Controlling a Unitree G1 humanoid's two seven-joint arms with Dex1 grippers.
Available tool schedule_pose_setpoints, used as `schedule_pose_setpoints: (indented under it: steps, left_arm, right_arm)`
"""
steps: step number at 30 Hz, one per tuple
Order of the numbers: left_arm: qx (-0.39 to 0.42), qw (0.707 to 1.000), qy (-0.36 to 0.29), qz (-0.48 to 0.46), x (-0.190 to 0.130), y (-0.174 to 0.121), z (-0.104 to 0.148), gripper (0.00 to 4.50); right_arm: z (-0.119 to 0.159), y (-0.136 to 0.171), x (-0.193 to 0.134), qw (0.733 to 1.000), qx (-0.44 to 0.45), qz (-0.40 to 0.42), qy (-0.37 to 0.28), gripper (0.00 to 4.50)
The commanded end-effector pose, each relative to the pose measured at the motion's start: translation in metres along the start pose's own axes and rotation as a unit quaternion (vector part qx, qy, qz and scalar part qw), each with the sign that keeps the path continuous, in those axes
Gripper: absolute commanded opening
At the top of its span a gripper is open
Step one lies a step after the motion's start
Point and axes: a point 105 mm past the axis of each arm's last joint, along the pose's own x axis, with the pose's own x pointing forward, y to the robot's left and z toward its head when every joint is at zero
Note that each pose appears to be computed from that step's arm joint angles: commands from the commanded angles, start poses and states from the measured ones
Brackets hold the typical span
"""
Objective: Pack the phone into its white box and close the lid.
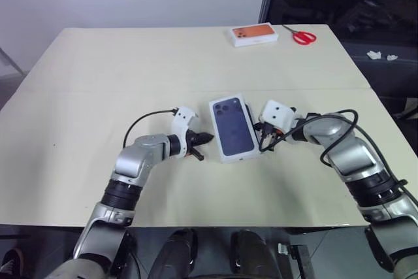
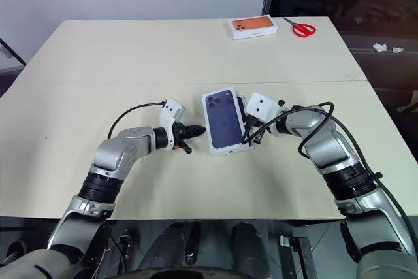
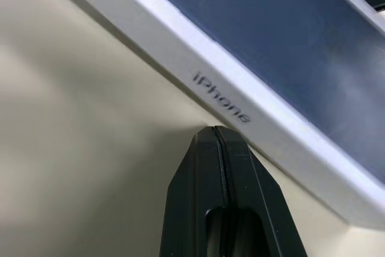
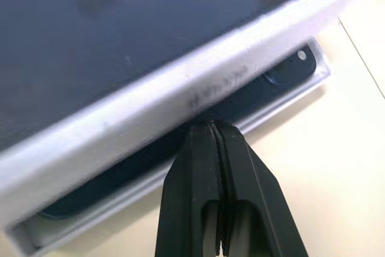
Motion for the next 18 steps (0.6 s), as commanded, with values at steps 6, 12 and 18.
schedule_pose_setpoints:
  steps: [6,12,18]
  left_arm:
    - [0.012,0.999,-0.038,-0.001,0.001,-0.006,0.021,0.0]
    - [0.005,0.998,-0.062,0.016,0.008,-0.002,0.031,0.0]
    - [0.016,0.997,-0.072,0.018,0.019,-0.001,0.04,0.0]
  right_arm:
    - [0.013,-0.024,-0.007,0.999,-0.013,-0.043,-0.017,0.05]
    - [0.016,-0.031,-0.011,0.998,-0.002,-0.054,-0.024,0.05]
    - [0.01,-0.034,-0.011,0.998,-0.01,-0.058,-0.008,0.05]
